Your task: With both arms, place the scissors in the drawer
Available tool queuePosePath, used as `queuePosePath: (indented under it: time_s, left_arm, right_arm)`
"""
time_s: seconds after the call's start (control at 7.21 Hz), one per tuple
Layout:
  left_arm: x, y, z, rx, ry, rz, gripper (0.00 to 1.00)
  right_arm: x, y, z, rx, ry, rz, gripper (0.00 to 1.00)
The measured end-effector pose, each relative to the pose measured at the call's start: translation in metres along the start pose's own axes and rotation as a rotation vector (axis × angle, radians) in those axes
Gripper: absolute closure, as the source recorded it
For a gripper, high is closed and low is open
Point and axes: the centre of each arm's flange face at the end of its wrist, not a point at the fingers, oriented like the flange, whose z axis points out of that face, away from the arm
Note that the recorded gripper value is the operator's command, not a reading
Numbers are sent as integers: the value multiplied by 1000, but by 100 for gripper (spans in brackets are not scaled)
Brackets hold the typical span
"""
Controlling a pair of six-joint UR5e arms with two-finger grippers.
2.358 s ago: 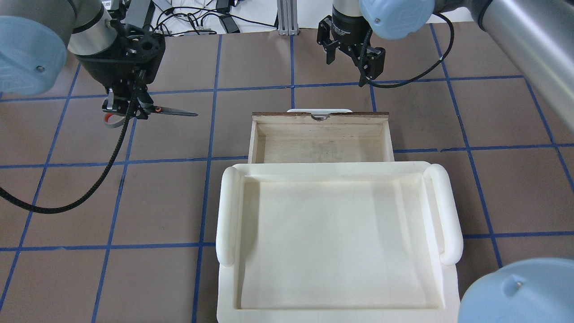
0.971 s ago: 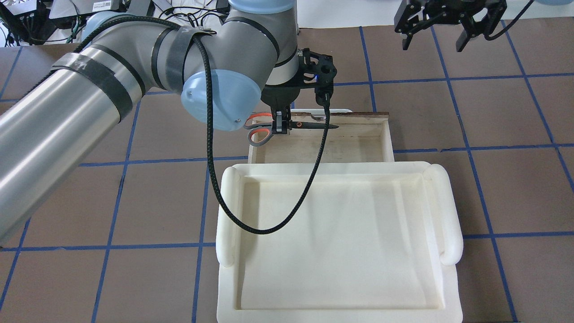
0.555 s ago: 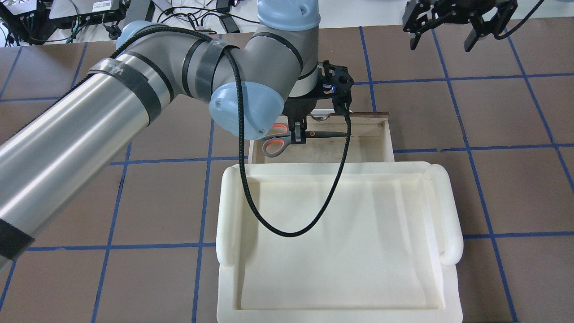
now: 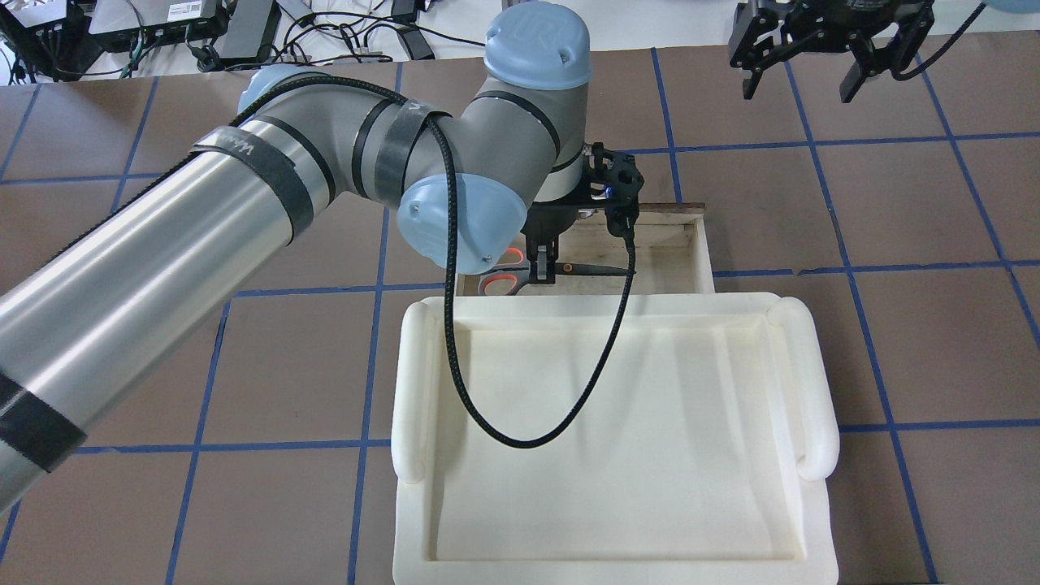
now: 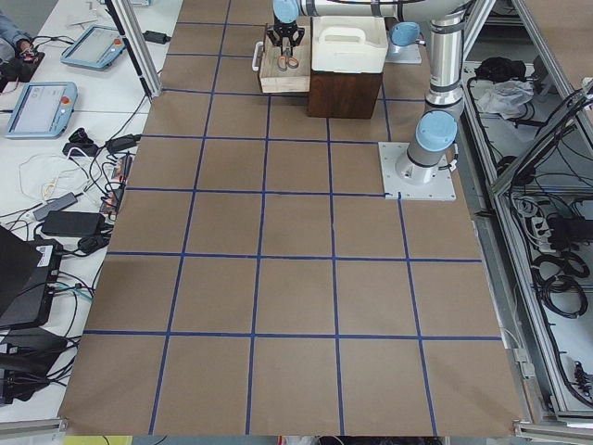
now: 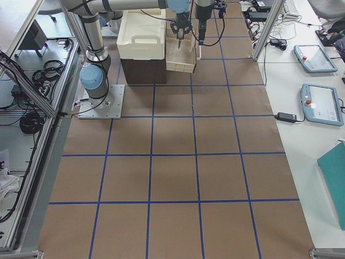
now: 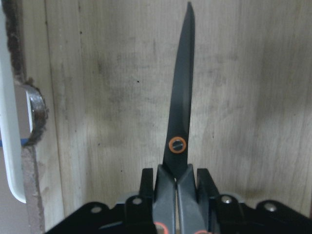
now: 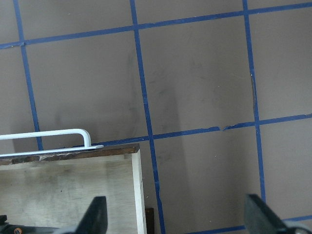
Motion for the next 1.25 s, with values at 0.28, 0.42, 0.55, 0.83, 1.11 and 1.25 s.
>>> queuePosePath:
  time_s: [0.28, 0.42, 0.55, 0.83, 1.11, 1.25]
  left_arm:
    - [2, -4, 8, -2, 16, -3, 100]
    - [3, -7, 12, -4, 20, 1, 100]
    - [3, -10, 15, -4, 20, 5, 100]
    - [5, -15, 19, -7, 22, 13, 100]
    - [8, -19, 26, -12, 30, 22, 100]
    - [10, -19, 31, -14, 33, 24, 100]
  right_arm:
    - [1, -1, 2, -4, 1, 1, 0]
    - [1, 0, 5, -13, -2, 0, 0]
    - [1, 2, 11, -27, -5, 0, 0]
    - [1, 6, 11, -28, -6, 0, 0]
    - [1, 10, 9, -23, -6, 2, 0]
    - [0, 11, 9, -24, -7, 3, 0]
